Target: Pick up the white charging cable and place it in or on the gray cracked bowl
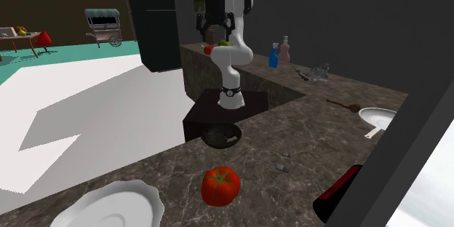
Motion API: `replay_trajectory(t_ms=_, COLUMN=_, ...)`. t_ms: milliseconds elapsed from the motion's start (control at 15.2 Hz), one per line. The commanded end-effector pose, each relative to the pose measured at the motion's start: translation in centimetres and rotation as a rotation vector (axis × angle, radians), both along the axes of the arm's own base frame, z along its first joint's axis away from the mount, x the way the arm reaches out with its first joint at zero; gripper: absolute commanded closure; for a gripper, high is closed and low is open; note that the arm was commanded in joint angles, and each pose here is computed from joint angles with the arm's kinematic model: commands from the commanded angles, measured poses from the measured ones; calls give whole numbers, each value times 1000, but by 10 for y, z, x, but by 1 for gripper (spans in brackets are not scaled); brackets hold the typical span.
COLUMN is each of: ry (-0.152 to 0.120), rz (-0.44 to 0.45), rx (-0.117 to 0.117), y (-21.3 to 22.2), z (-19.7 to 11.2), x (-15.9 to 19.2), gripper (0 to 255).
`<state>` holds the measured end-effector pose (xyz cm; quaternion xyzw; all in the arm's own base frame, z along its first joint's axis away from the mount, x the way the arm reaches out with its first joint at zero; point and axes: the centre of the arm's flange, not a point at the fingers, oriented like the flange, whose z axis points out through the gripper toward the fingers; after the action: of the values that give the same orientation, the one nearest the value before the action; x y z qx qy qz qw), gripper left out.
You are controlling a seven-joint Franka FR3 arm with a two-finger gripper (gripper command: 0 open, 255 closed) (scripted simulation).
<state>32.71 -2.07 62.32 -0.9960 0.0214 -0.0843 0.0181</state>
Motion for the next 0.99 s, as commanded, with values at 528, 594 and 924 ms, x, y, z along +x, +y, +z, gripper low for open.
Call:
replay_trajectory(t_ms=528, ry=28, rz=39, rx=-10, y=57, z=-71, x=58, gripper=0)
replay_trajectory(t_ms=594, ry=32, rz=44, rx=-11, y=64, z=-80, x=65, gripper=0)
replay_trajectory(t_ms=924, ry=49, rz=69, rx=-17, y=100, z=-126, x=99, gripper=0)
